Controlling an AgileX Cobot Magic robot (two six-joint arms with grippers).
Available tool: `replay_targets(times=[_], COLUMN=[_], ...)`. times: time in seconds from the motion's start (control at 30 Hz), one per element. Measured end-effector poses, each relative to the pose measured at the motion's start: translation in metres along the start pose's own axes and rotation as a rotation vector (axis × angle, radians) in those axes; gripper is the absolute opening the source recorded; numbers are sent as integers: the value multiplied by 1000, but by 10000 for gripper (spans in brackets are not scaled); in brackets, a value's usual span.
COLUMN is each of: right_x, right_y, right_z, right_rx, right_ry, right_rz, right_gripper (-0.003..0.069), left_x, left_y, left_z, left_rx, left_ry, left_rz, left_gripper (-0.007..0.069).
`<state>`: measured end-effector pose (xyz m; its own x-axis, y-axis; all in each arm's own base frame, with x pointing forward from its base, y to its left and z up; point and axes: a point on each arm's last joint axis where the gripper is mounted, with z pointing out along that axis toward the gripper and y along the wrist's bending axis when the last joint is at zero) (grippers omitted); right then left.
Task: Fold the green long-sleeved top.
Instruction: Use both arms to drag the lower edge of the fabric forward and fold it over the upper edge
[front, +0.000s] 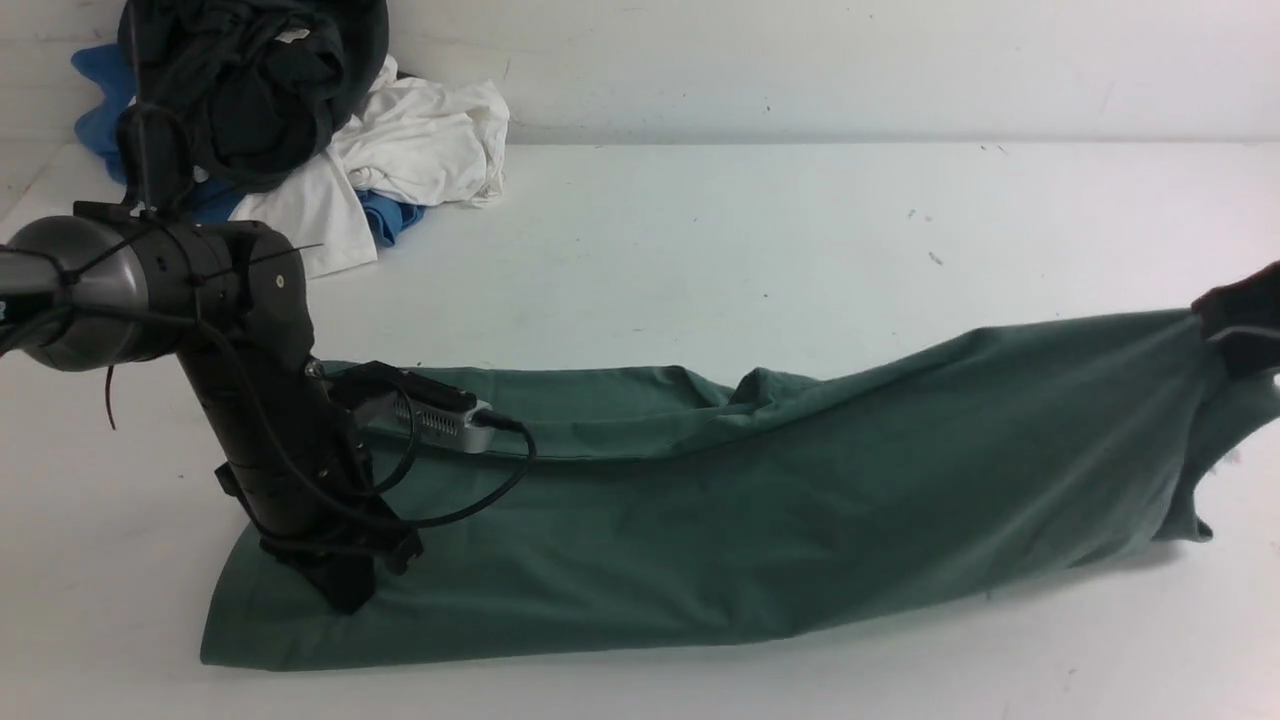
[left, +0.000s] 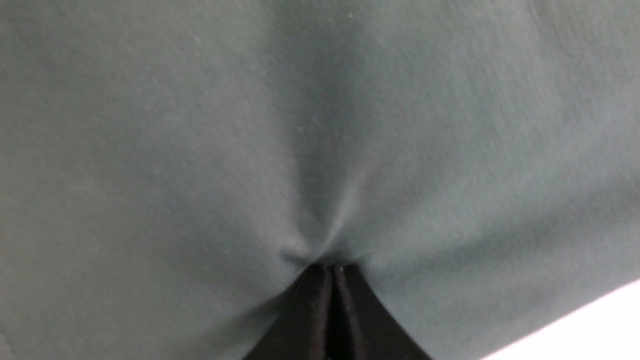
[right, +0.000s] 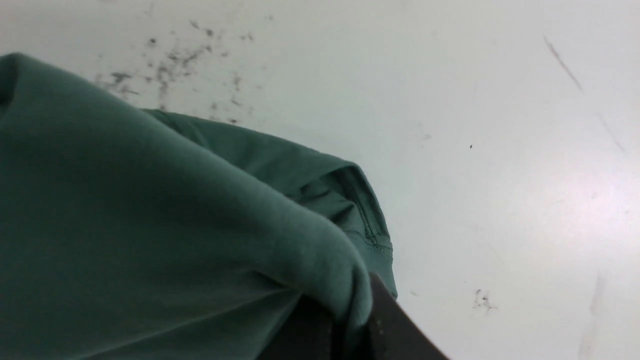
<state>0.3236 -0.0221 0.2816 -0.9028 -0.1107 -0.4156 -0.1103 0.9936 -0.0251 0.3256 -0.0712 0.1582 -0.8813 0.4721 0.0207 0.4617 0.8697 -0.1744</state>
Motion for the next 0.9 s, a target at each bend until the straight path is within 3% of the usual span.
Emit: replay_targets(times=[0.27,0.4,0.53,0.6,0.7,0.83,0.9], right_x=[8,11,7,-5,-20,-42,-57], right_y=[-18,-18,-19,-20,-19,-5,28], right_z=[79,95,93,81,62,34,16], right_rx=[-25,-32,-30,-31,-52,-89,-120], right_ry=[197,232,224,218,209,158,98], right_rz=[46,47,47,59,63,11,-99], right_gripper=[20,44,111,202,267,294,291], left_x=[3,3,0,-6,-12,-20,-26], left_y=[-1,-1,-2,-4,-5,-6,-4], left_z=[-5,-6,-14,-35,-60,-79,-81], left_rx=[-18,-17,-9,-21,-51,-89,-112], left_ry=[-11,-8,2,-42,-126,-228,-283], left_rz=[10,11,16,29,42,52,52], left_gripper=[-8,-7,-7,-7,-7,-7,-7])
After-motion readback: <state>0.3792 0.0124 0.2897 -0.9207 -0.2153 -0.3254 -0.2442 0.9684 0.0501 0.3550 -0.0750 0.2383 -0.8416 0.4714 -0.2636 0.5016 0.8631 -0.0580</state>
